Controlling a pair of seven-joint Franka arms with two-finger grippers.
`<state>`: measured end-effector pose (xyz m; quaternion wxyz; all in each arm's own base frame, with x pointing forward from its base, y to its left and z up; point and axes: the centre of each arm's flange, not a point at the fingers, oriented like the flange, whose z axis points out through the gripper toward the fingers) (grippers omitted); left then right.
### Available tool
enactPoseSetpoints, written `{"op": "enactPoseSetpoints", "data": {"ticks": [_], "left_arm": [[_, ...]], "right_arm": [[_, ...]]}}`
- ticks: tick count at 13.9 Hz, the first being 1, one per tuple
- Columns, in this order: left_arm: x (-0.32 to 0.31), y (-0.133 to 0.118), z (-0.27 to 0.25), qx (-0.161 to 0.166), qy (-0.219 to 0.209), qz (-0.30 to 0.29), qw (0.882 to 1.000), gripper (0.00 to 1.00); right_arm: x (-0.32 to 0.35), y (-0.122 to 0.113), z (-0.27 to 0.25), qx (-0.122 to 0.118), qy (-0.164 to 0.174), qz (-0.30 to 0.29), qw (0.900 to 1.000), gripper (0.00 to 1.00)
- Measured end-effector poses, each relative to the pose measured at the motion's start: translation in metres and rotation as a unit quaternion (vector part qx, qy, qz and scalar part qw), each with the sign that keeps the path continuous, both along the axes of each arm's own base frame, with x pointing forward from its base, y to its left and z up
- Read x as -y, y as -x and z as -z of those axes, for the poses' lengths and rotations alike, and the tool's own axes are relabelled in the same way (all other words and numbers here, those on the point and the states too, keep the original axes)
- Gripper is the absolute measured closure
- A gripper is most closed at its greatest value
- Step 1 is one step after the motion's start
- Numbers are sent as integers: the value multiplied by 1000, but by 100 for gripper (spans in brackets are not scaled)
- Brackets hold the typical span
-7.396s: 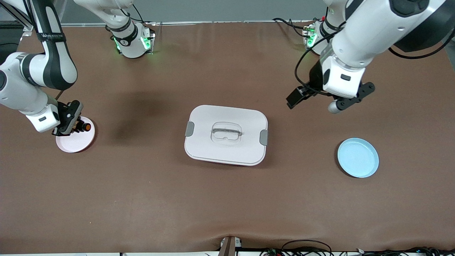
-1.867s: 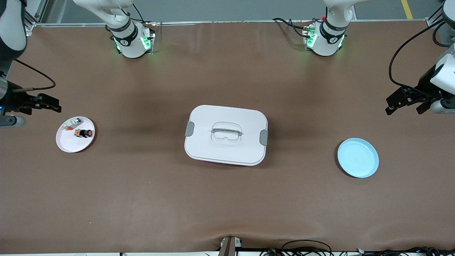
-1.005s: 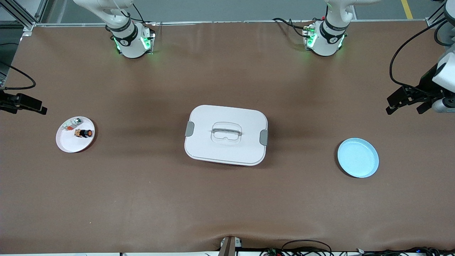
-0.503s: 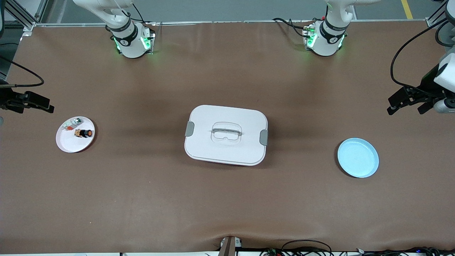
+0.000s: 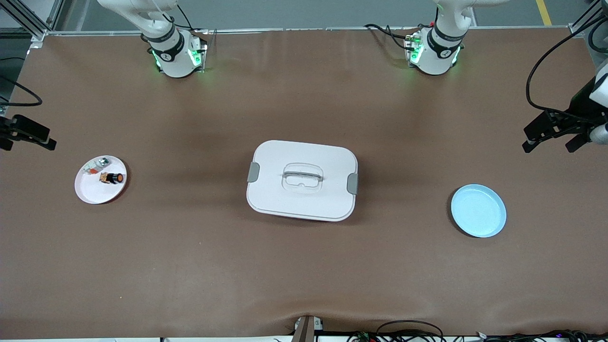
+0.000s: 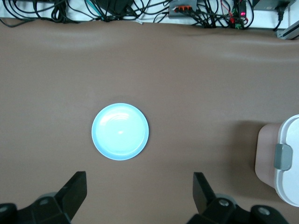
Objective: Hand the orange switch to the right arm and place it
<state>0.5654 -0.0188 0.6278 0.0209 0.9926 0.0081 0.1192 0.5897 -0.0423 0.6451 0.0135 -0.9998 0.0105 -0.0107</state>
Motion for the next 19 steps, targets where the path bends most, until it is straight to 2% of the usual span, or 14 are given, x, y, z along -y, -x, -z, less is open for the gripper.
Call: {"op": "enactPoseSetpoints", "data": {"ticks": [5,10,14,19], "left_arm": [[1,-4,-4,2,0,1,1000,0],[3,-2,11,-42,5,-27,999,0],[3,-3,16,-50,5,-28,998,0],[2,-4,17,-50,3,-18,999,0]], "right_arm": [[-3,0,0,-2,-1,-2,1000,0],[-4,8,3,-31,-4,-2,1000,0],[-10,12,-1,-35,-4,-5,999,0],[-11,17,-8,-32,-4,18,999,0]]}}
